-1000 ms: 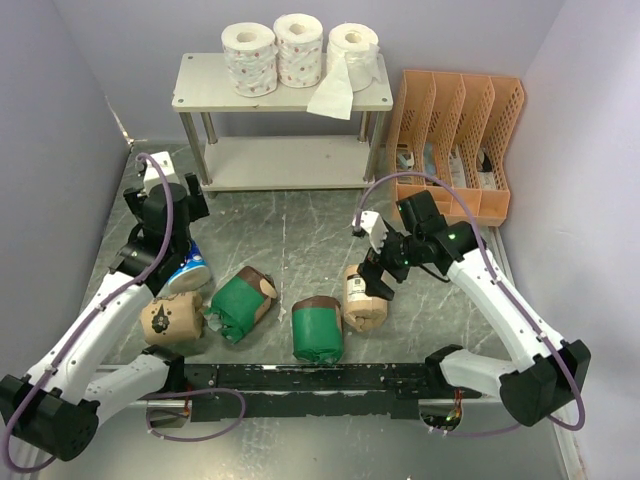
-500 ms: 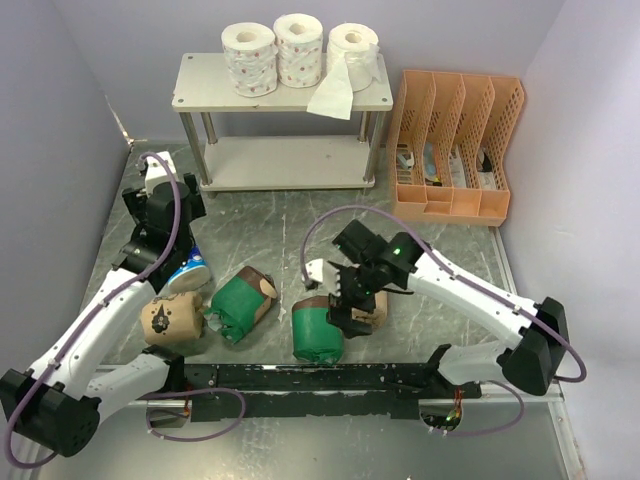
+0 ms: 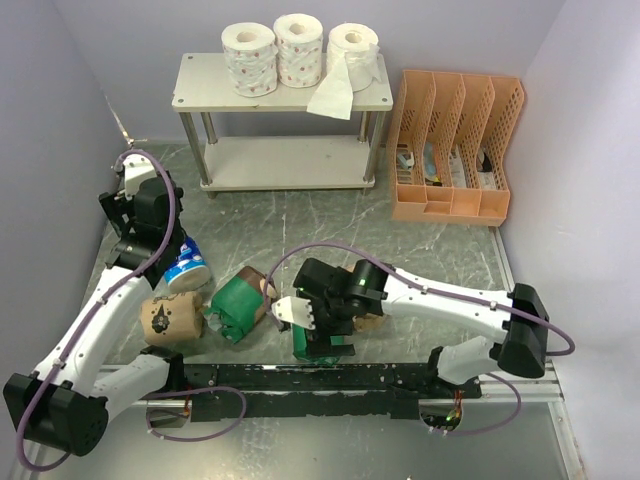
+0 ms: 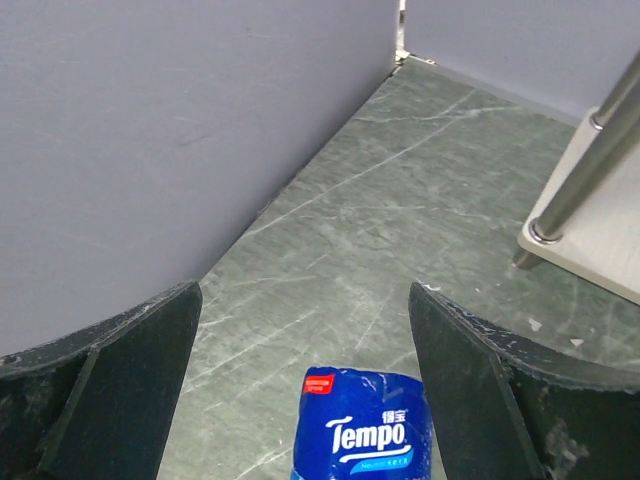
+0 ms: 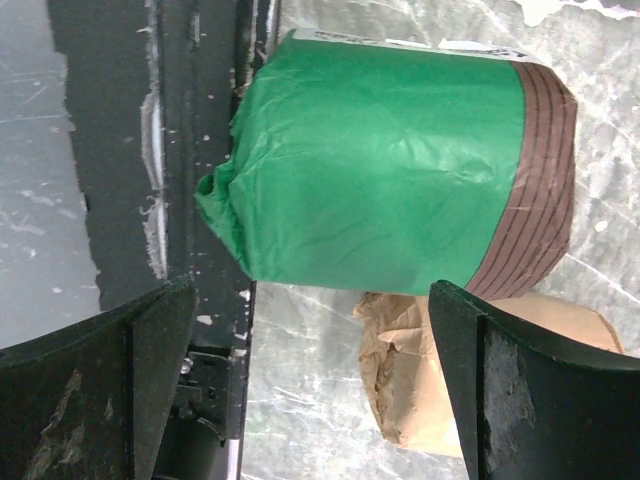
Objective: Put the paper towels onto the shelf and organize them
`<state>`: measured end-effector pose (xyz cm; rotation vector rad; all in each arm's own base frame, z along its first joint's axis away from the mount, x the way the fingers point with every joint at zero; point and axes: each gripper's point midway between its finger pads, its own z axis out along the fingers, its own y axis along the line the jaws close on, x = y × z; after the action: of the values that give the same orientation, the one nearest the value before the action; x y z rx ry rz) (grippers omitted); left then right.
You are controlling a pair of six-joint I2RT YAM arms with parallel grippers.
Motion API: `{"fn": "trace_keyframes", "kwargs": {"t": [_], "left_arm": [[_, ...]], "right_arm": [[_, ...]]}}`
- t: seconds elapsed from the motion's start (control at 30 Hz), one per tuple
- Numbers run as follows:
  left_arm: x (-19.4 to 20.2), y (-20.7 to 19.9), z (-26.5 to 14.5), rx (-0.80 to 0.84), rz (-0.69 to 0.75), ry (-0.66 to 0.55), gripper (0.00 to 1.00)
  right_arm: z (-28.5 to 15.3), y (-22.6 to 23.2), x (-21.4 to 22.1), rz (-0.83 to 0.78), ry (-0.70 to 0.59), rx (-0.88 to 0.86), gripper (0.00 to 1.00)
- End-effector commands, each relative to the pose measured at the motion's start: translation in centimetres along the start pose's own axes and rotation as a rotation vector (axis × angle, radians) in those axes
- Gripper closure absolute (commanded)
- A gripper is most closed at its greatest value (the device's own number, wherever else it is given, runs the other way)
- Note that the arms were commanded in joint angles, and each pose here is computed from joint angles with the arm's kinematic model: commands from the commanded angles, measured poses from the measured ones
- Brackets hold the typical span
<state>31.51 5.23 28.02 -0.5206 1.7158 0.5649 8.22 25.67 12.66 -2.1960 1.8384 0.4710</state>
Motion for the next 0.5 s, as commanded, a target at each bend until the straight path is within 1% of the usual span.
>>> {"fn": "trace_keyframes", "kwargs": {"t": [0.0,0.1,0.23,0.33,0.47], "left_arm": [[-0.3,1.3,0.5,-0.07,-0.002,-0.012,0.04],[-0.2,1.3,0.6,-0.078,-0.002,-0.01,0.04],[-0.1,1.6,0.6,-0.1,-0.001,-0.01,0.04],[-0.3,1.7,0.5,-0.098,-0.006,-0.012,0.04],[-0.5,1.7,0.4,-0.088,-0.02,-0.018,0.04]], "right_arm": [[0.8,-1.5,-0.1,0.001,0.039,0.094,0.0],[1.8,-0.9,0.2,-0.016,0.077,0.071,0.0],[2.5,0.0,-0.6,-0.023,0.093,0.022,0.0],[3.2,-0.7,-0.6,-0.025,0.125,0.05,0.0],[5.0,-0.9,0.2,-0.068,0.198,0.092,0.01]]}}
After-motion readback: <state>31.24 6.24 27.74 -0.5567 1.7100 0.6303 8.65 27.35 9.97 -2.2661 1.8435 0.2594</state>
